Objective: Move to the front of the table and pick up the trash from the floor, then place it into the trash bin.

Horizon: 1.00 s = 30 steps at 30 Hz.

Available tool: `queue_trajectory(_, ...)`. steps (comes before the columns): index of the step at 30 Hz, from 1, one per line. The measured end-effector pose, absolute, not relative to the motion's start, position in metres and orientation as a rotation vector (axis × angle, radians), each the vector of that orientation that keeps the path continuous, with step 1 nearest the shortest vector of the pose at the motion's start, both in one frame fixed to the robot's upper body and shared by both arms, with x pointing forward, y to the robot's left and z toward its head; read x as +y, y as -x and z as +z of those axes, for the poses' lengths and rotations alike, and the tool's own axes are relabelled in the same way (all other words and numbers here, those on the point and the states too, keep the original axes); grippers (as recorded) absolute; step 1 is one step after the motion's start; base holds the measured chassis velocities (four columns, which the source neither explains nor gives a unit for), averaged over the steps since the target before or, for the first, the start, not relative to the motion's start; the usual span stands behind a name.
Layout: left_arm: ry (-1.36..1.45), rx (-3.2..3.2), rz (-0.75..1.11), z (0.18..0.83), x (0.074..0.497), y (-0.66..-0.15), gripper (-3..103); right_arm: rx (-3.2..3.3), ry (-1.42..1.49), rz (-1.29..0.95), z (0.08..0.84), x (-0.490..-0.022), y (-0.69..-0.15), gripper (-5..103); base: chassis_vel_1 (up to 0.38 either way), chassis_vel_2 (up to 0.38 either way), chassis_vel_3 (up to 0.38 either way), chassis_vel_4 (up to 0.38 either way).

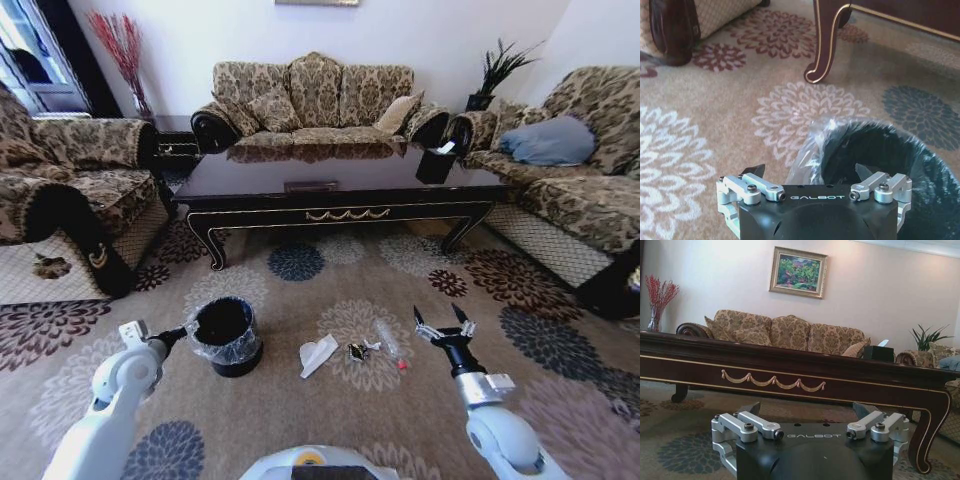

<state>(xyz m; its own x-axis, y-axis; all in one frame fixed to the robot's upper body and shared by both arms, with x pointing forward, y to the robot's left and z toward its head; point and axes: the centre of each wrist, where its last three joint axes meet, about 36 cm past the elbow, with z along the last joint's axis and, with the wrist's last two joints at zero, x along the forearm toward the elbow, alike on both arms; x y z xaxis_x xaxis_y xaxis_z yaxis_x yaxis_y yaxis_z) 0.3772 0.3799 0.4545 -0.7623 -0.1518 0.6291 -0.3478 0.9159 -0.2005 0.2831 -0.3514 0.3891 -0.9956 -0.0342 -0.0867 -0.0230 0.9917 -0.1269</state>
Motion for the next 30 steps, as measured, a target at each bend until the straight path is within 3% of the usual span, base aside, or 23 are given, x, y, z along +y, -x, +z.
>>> queue_trajectory(26, -0.33, -2.339, 0.455, 0.391, 0.379, -0.407, 101, 3.086, 0.047, -0.233, 0.371, -0.356, -0.28, 100, 0.0, 0.0, 0.0, 0.0)
queue_trajectory(30, -0.324, -2.341, 0.444, 0.391, 0.378, -0.407, 81, 3.092, 0.043, -0.24, 0.367, -0.356, -0.279, 100, 0.0, 0.0, 0.0, 0.0)
